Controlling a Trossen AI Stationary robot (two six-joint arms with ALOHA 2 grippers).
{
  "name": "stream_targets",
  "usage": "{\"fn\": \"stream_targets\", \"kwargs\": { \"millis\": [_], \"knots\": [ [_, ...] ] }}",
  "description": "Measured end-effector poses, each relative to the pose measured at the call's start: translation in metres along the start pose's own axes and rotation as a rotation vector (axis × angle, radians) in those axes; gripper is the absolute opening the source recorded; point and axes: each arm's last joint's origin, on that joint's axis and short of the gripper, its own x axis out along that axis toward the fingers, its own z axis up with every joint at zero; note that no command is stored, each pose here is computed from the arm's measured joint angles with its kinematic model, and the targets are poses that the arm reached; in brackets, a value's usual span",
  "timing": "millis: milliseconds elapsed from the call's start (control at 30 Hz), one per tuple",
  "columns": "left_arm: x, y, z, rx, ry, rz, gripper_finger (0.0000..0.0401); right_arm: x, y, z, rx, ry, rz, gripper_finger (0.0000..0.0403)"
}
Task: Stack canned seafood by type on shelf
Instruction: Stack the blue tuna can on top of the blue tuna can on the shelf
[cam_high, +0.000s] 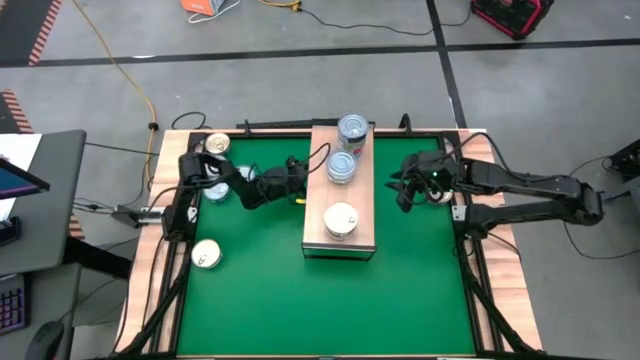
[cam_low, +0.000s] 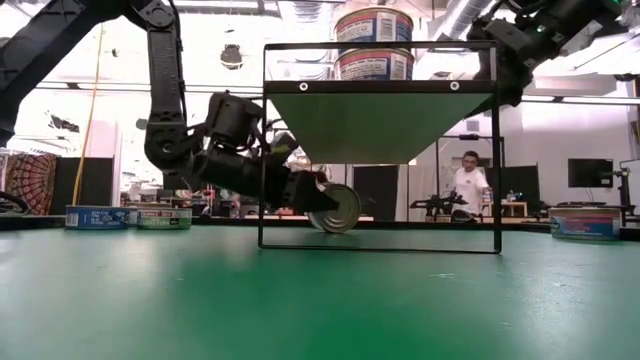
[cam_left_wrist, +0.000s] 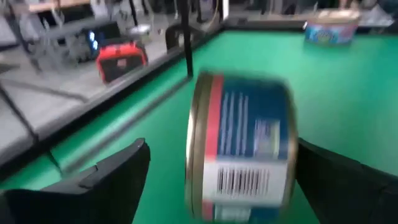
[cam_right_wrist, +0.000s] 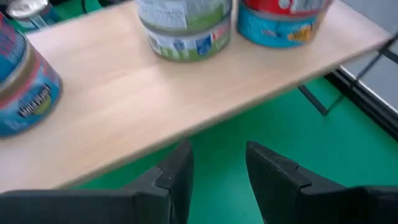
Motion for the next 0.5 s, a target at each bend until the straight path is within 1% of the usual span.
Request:
{"fn": "stream_targets", "kwargs": {
  "millis": [67, 133, 300, 333, 500],
  "knots": [
    [0.0005, 0.0000, 0.0032, 0.024, -0.026, -0.033, 0.0344, 0.0003, 0.0003, 0.0016, 0.001, -0.015, 0.003, 0.0172],
    [0.0017, -0.0008, 0.0043, 0.033, -0.034, -0.082, 0.0310, 0.0001, 0.0006, 0.0033, -0.003, -0.033, 0.006, 0.0172],
    [0.0019, -0.0039, 0.0037, 0.060, -0.032, -0.183, 0.0195, 0.0001, 0.0006, 0.0038, -0.002, -0.038, 0.006, 0.0172],
    [0.0018, -0.0043, 0.0034, 0.067, -0.031, -0.196, 0.0179, 0.0000, 0.0005, 0.0038, -0.002, -0.039, 0.006, 0.0172],
    [0.0019, -0.0007, 0.0027, 0.088, 0.016, -0.205, 0.0178, 0.0000, 0.0005, 0.0038, 0.012, -0.039, 0.006, 0.0172]
  ]
}}
